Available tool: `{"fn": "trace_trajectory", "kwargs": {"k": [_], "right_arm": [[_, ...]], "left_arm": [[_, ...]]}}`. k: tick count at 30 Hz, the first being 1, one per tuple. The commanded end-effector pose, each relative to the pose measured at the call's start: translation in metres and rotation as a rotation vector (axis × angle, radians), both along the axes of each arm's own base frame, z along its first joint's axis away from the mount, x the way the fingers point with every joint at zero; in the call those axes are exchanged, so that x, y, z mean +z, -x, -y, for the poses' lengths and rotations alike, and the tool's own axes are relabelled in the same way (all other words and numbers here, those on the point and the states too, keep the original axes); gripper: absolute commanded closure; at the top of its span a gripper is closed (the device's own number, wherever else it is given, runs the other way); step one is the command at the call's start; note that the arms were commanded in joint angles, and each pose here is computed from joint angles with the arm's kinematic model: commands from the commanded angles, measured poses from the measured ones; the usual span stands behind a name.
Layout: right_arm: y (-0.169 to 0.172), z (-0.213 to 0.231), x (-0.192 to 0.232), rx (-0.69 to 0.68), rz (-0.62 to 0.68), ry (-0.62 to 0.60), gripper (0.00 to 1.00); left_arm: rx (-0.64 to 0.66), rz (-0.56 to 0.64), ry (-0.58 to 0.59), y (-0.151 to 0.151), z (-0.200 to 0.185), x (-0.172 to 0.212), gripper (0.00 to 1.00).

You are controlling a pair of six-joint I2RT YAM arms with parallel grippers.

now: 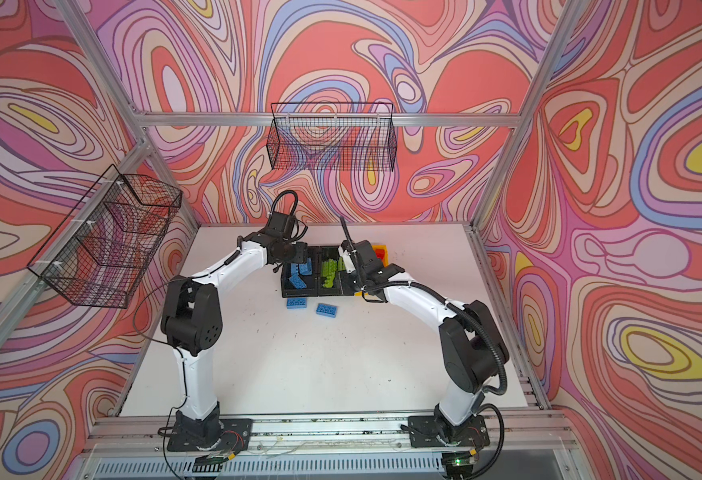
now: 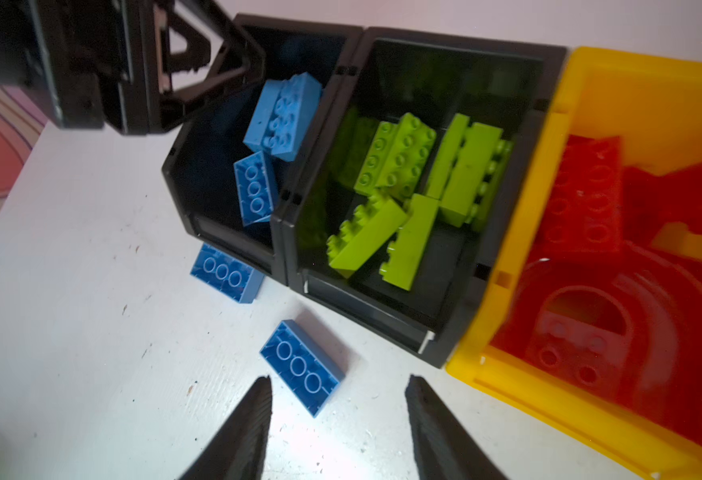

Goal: Sort the legos into containers by color
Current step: 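Grasp a blue brick on the table with the right gripper while the left withdraws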

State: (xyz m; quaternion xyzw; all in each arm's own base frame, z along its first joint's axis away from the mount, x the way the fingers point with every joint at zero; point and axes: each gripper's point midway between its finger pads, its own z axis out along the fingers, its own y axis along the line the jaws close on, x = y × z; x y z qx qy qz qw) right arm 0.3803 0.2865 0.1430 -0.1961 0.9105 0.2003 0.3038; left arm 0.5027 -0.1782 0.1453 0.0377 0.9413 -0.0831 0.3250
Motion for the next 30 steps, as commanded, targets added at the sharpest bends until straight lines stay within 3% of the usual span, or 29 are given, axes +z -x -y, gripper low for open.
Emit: {"fn": "trace_trajectory", "kwargs": {"k": [1,8,16,30], "right_arm": [[0.027,-0.006,-0.039,0.170,-0.041,0.213,0.44],[0.030,-0.020,-0.060,0.284,-0.029,0.310,0.30],[0.018,-0.028,-0.079,0.308,-0.025,0.359,0.28],[0.029,-0.052,-0.110,0.398,-0.062,0.383,0.34]], "left_arm": [[-0.029,0.121,0.028,0.016,-0.015,0.061,0.37],[-0.041,0.198,0.049,0.079,-0.052,0.077,0.38],[-0.012,0.196,0.081,0.140,-0.080,0.054,0.37],[0.010,0.210,0.095,0.152,-0.088,0.050,0.37]]}}
